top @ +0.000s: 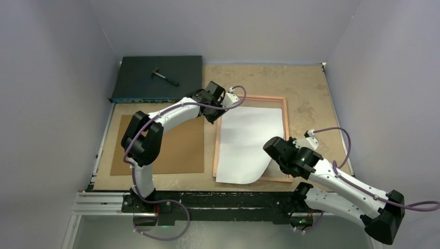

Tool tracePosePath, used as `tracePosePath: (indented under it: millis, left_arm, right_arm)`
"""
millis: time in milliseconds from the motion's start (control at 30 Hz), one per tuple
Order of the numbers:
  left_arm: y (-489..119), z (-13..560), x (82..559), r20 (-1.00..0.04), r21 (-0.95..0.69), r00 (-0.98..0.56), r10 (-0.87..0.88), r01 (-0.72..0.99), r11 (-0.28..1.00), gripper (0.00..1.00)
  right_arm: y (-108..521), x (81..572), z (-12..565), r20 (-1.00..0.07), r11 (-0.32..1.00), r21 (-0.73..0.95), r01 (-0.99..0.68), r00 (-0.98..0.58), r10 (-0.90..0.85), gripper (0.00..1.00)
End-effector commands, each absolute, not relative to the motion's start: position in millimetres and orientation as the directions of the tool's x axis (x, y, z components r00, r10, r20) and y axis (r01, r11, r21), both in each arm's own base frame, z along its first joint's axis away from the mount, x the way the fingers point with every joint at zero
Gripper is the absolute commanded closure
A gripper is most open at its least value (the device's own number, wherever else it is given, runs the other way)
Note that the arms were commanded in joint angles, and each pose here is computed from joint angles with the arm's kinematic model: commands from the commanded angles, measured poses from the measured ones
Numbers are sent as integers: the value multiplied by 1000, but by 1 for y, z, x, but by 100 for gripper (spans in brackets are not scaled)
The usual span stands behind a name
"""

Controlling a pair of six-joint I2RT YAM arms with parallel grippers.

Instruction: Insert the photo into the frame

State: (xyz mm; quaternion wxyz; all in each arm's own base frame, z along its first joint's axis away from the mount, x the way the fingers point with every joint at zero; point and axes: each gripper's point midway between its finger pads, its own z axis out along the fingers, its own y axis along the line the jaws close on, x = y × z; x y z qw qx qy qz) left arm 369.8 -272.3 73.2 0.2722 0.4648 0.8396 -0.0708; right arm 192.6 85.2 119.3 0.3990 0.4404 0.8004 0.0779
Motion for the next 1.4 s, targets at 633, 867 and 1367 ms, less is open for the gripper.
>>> tracePosePath:
  millis: [633, 867, 1367]
  left_arm:
    - [-251, 106, 360, -568, 143, -429, 703, 789, 597, 98]
    - [-247, 104, 359, -559, 153, -427, 711, 789, 595, 98]
    - [-245, 104, 357, -548, 150, -435, 714, 790, 595, 98]
  right_arm:
    - [72, 232, 123, -710, 615, 457, 643, -154, 688, 100]
    - [67, 228, 122, -714, 613, 445, 653, -154, 683, 100]
    - [74, 237, 112, -740, 658, 404, 635, -196, 643, 100]
